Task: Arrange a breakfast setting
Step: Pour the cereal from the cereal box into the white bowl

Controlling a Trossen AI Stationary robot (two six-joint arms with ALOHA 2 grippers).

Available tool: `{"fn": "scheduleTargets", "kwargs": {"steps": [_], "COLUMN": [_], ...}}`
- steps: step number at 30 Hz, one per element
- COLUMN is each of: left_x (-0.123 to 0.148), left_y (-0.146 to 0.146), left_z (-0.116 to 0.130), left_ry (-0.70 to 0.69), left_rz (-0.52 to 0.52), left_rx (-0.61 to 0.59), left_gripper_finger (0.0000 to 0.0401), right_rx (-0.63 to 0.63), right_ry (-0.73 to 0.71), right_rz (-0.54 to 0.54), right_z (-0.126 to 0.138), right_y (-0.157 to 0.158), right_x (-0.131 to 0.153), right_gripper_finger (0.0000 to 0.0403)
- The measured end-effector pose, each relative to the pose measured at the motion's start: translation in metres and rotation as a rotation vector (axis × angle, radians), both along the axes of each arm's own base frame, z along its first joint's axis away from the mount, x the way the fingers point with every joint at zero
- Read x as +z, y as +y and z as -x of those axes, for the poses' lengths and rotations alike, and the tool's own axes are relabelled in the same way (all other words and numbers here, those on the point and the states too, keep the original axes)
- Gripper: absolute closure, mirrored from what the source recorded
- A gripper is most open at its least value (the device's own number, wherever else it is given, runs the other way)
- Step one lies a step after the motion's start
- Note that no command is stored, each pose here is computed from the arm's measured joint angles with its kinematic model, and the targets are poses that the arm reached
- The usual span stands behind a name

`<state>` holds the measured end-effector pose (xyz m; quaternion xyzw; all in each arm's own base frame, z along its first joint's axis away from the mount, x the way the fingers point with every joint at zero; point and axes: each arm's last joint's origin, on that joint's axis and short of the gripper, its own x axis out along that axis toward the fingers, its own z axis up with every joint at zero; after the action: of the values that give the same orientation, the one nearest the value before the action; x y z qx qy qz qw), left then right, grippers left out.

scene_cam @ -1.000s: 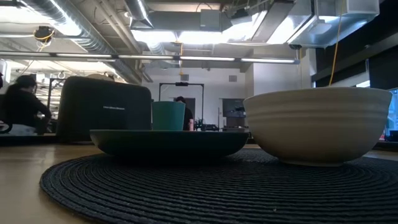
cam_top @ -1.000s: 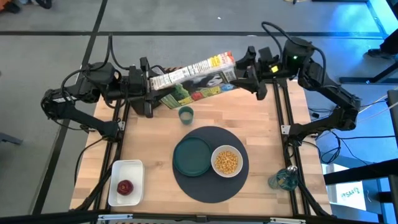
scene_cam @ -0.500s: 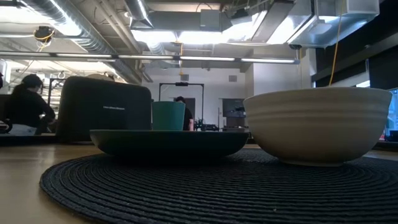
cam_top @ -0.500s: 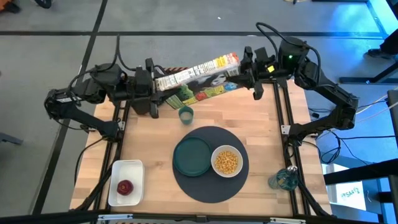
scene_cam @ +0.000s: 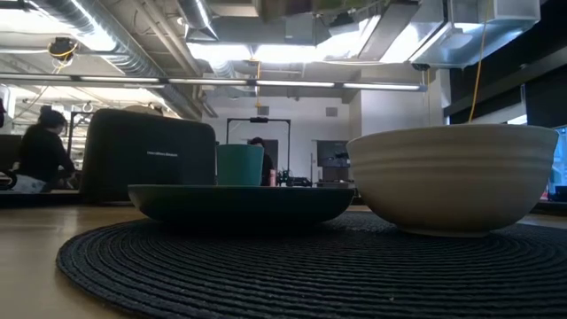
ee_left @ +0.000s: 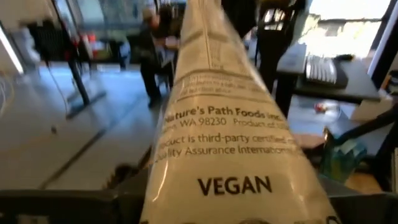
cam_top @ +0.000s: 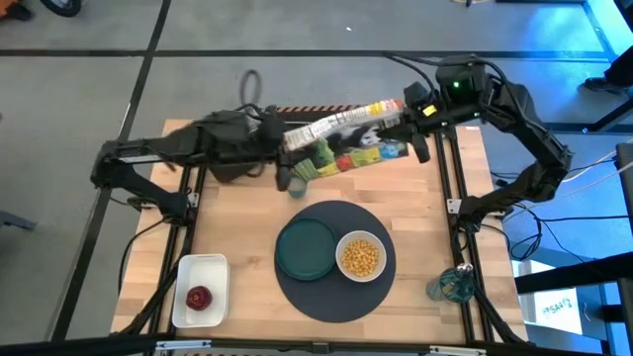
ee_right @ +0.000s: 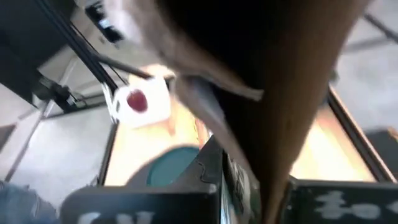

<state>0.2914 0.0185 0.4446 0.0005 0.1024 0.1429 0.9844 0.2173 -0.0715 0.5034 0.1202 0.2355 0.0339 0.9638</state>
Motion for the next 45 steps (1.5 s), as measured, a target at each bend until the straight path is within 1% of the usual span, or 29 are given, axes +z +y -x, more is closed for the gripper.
{"fn": "scheduleTargets", "kwargs": {"steps": [4,6,9,11,14,18,20,24,27,32,36,40,42,45], "left_x": [-0.028,-0.044,-0.059,-0.067,-0.078,-0.093,-0.098,-0.098,-0.093,-0.066,-0.058,-0.058,-0.061,-0.062], "left_y": [0.004,0.005,0.004,0.002,0.003,0.009,0.012,0.014,0.014,0.014,0.019,0.028,0.029,0.031], "left_z": [-0.023,-0.035,-0.047,-0.053,-0.062,-0.073,-0.077,-0.076,-0.069,-0.045,-0.029,-0.019,-0.014,-0.014], "left_ry": [0.122,0.189,0.25,0.277,0.306,0.346,0.361,0.365,0.366,0.304,0.327,0.38,0.424,0.431], "left_rz": [0.08,0.095,0.115,0.124,0.127,0.14,0.144,0.144,0.141,0.106,0.08,0.076,0.079,0.093], "left_rx": [0.032,0.04,0.028,0.025,0.025,0.048,0.057,0.067,0.073,0.138,0.212,0.261,0.265,0.246], "left_gripper_finger": [0.0206,0.0191,0.0167,0.015,0.0128,0.0103,0.0092,0.0077,0.0072,0.0075,0.0076,0.0076,0.0076,0.0077], "right_rx": [-0.029,-0.04,-0.054,-0.069,-0.088,-0.122,-0.154,-0.21,-0.239,-0.322,-0.403,-0.452,-0.465,-0.496], "right_ry": [0.108,0.147,0.198,0.271,0.342,0.463,0.5,0.531,0.567,0.658,0.734,0.748,0.745,0.739], "right_rz": [-0.011,-0.018,-0.027,-0.041,-0.05,-0.039,-0.016,0.032,0.06,0.095,0.132,0.109,0.081,0.036], "right_z": [0.006,0.008,0.008,0.007,0.008,0.004,0.0,-0.005,-0.012,-0.024,-0.027,-0.021,-0.017,-0.01], "right_y": [0.001,0.002,0.001,0.001,0.0,-0.003,-0.006,-0.013,-0.02,-0.036,-0.051,-0.065,-0.072,-0.084], "right_x": [0.001,-0.001,-0.005,-0.012,-0.018,-0.029,-0.033,-0.037,-0.043,-0.06,-0.071,-0.074,-0.074,-0.076], "right_gripper_finger": [0.0402,0.0402,0.0403,0.0403,0.0403,0.0403,0.0403,0.0403,0.0403,0.0403,0.0403,0.0403,0.0403,0.0403]}}
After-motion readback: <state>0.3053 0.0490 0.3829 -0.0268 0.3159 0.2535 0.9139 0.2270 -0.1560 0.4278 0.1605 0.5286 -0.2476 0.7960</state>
